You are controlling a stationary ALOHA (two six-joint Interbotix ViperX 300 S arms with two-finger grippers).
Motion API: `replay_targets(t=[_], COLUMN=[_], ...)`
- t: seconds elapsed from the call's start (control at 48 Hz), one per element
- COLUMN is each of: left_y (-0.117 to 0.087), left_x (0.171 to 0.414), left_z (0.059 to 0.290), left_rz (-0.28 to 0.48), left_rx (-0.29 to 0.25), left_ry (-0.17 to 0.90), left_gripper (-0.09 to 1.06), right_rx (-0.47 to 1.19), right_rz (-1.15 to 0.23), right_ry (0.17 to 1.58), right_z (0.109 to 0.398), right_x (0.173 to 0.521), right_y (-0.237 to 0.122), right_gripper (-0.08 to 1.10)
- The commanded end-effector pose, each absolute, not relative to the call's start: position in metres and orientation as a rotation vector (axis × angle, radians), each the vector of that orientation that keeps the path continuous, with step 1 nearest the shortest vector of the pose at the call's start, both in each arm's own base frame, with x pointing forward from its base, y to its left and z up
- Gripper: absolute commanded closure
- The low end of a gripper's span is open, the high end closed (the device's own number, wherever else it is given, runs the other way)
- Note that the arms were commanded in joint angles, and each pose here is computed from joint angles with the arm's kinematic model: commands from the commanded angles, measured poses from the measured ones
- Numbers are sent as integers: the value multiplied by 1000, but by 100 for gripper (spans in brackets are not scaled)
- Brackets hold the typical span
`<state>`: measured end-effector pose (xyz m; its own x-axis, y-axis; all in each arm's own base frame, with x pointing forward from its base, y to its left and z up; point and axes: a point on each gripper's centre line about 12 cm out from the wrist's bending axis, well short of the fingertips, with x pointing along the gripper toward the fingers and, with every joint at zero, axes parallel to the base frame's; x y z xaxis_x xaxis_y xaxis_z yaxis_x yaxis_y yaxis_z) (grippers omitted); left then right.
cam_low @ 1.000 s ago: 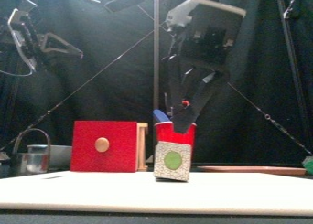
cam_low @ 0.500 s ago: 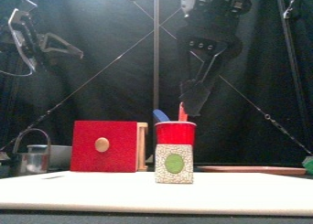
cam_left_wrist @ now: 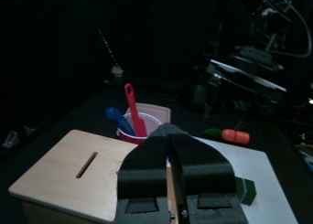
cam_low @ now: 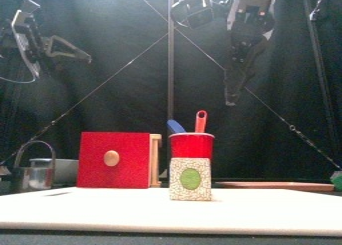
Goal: Place sushi on board then cut the sushi with the knife then place the pieces on the plate
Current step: Pick knife at handle with right hand
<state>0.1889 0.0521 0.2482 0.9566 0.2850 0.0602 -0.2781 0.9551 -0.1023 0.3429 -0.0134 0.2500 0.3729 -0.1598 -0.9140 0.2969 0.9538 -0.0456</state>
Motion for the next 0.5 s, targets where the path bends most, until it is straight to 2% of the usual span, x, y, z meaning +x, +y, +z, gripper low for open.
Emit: replay_targets(t=[0.021, 0.354, 0.5], left_y=[57, 63, 66], left_x=[191, 189, 188], left_z=[258, 259, 257], left_rz=[305, 339, 355], left_rx=[-86, -87, -87], left_ry=[-104, -111, -105], left_gripper=[69, 69, 69], right_rx=[181, 225, 300], right_rz=[-267, -340, -259], right_ry=[1143, 1138, 1194], right_z=[268, 275, 275], right_x=[332, 317, 324], right_y=[-52, -150, -168], right_gripper=[3, 3, 3])
